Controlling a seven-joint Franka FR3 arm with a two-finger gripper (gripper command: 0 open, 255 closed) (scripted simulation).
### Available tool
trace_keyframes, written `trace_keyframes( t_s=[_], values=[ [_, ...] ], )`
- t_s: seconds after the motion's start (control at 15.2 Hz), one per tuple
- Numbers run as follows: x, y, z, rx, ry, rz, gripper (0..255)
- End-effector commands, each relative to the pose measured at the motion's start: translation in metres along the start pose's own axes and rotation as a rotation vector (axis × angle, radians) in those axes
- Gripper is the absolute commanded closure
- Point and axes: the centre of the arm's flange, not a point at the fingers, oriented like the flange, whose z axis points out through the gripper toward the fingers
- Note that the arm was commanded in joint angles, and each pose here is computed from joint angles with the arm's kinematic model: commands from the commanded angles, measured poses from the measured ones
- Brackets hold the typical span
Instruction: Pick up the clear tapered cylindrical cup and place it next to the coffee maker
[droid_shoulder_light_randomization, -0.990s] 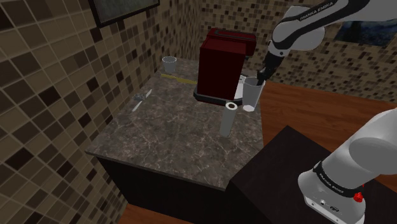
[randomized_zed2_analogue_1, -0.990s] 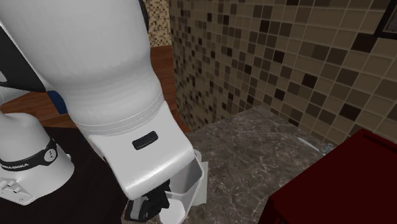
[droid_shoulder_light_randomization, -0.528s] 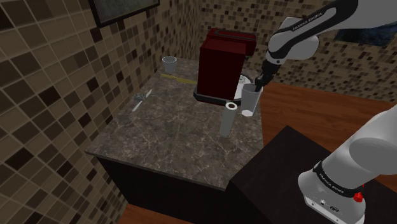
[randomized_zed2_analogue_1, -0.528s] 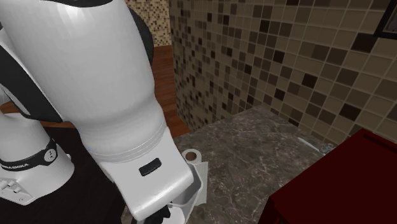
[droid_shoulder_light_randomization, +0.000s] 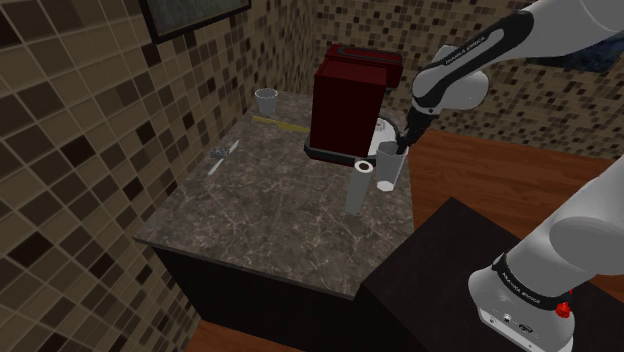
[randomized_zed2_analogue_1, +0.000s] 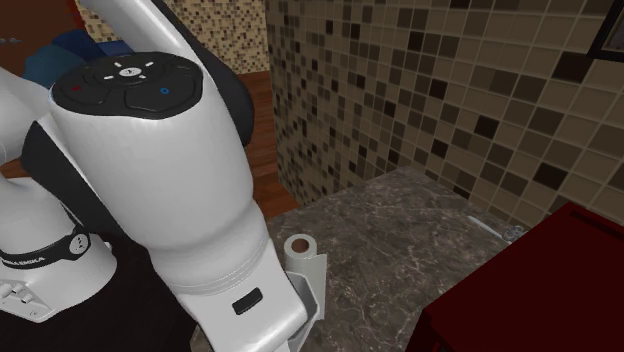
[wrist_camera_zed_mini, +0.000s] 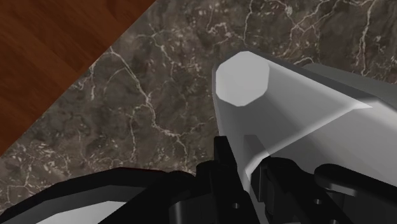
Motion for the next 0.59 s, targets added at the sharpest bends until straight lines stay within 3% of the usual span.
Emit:
trace_keyframes(
  t_s=[0.0, 0.53],
  values=[
    [-0.002, 0.002, 0.011, -0.001, 0.001, 0.0, 255],
    [-0.005, 0.006, 0.053, -0.001, 0.001, 0.0, 255]
  ],
)
